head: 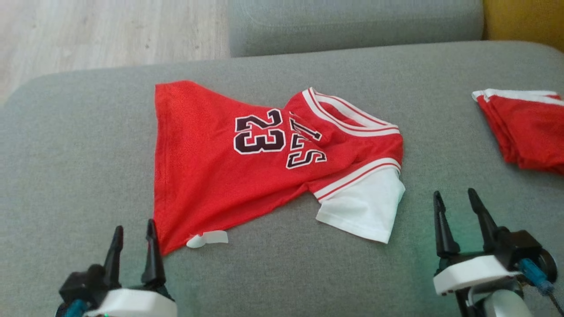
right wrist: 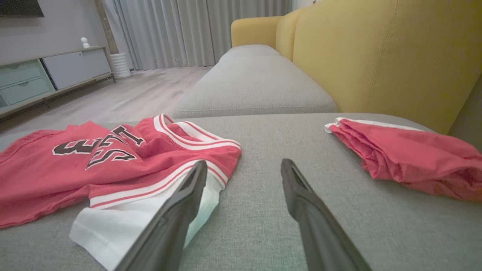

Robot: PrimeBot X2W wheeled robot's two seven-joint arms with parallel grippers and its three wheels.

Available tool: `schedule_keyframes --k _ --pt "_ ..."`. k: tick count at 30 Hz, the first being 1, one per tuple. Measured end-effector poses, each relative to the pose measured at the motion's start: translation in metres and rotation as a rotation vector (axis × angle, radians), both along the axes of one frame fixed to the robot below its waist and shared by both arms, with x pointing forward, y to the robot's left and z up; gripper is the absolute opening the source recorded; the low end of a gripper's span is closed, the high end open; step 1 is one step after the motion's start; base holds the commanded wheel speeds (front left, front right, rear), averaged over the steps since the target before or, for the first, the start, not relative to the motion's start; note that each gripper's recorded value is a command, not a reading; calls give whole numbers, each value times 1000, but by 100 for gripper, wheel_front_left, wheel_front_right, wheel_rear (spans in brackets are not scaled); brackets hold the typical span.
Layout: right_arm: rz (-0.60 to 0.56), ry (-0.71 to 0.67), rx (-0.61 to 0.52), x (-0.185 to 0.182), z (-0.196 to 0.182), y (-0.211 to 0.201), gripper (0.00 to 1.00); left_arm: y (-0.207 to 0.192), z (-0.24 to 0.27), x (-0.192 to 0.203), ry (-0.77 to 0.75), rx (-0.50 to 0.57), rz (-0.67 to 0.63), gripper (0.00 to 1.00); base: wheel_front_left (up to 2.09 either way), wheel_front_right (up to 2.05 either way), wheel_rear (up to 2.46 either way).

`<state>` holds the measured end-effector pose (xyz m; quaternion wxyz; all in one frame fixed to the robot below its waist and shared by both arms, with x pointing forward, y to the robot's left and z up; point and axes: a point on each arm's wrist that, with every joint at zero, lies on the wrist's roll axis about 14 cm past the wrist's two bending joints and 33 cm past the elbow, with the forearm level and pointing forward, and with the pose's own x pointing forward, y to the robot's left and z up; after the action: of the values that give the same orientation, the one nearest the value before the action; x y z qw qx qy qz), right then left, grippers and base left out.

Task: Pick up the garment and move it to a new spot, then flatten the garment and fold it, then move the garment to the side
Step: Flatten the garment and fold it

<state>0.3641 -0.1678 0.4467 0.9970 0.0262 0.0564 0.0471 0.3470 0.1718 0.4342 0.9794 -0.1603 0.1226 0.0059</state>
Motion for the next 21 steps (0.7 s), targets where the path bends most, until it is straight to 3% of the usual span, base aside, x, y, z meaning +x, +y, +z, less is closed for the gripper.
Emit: schedule_keyframes --k 13,21 --pt "-14 -27 -19 -18 8 -7 100 -2 28 -35 -170 248 -53 100 0 0 0" --pt "2 -3 9 -28 1 1 100 -6 32 -36 -201 303 -83 100 0 0 0"
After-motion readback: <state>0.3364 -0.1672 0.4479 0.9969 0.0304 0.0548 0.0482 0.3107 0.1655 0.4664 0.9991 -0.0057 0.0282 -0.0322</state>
